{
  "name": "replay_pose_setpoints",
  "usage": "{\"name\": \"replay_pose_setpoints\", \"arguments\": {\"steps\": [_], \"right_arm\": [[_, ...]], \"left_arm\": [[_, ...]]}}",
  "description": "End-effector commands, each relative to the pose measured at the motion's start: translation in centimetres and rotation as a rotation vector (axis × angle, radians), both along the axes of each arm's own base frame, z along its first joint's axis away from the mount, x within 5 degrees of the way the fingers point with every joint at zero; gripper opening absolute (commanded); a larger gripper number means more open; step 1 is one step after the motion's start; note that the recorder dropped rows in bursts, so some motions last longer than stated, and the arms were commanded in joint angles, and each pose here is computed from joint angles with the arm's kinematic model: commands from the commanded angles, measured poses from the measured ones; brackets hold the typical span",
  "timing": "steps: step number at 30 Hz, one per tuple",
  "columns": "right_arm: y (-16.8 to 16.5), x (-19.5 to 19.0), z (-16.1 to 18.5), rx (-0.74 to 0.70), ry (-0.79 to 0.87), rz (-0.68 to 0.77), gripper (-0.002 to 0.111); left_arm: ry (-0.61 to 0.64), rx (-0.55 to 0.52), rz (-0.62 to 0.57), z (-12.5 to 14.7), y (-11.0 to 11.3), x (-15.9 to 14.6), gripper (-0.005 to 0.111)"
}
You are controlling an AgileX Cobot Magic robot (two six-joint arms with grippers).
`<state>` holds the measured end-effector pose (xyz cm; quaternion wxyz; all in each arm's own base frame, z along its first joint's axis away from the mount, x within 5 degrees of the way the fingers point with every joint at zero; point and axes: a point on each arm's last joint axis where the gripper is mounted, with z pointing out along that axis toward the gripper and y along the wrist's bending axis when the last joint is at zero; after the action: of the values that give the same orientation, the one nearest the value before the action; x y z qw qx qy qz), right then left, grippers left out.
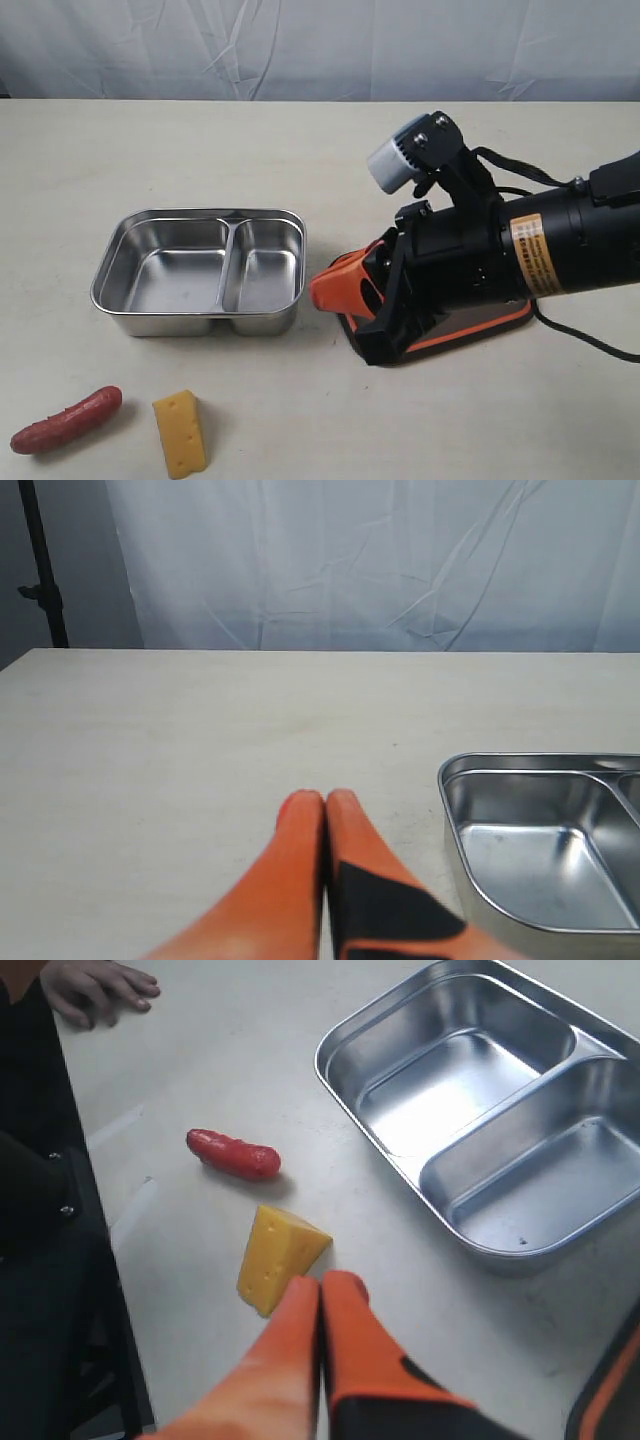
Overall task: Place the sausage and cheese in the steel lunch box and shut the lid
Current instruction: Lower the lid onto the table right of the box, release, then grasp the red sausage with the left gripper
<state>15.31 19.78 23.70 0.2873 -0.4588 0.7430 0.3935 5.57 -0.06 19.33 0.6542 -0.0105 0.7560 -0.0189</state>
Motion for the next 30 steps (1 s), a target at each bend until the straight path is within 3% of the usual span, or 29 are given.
{"name": "replay_pose_setpoints", "arguments": {"steps": [1,4,5,9,12,15,17,19,23,27,30], "right_arm": [[0.0,0.0,0.3,0.005,-0.014,-0.002,0.001],[0.0,0.1,0.3,0.003,-0.018,-0.008,0.001],[0.0,0.1,0.3,0.003,-0.018,-0.008,0.001],[0.0,0.1,0.3,0.001,-0.026,-0.007,0.001],[0.0,0.3,0.2,-0.004,-0.033,-0.019,0.001],[-0.1,0.4,0.2,-0.008,-0.041,-0.032,0.001],[-0.1,0.5,0.2,-0.012,-0.046,-0.04,0.001],[-0.2,0.7,0.1,-0.021,-0.06,-0.065,0.001],[-0.4,1.3,0.0,-0.043,-0.086,-0.129,0.001],[-0.6,1.8,0.0,-0.058,-0.108,-0.172,0.001],[-0.6,1.8,0.0,-0.06,-0.111,-0.178,0.001]], "left_arm": [[-0.006,0.011,-0.006,-0.1,0.0,0.0,0.0],[-0.026,0.26,0.006,0.1,0.4,0.0,0.0],[-0.047,0.252,0.007,0.3,0.4,0.0,0.0],[-0.264,0.006,-0.016,2.3,-0.1,0.0,0.0],[-0.524,-0.035,-0.043,4.6,-0.3,-0.6,0.0],[-0.809,-0.144,-0.097,6.9,-0.5,-1.9,0.0],[-0.868,-0.233,-0.118,7.3,-0.4,-2.3,0.0],[-0.8,-0.339,-0.106,8.5,-0.1,-2.2,0.0],[-0.49,-0.267,-0.045,12.5,-0.1,-1.0,0.0],[-0.06,-0.064,0.042,15.7,0.2,3.5,0.0],[0.31,0.171,-0.059,16.2,-0.4,7.4,0.0]]}}
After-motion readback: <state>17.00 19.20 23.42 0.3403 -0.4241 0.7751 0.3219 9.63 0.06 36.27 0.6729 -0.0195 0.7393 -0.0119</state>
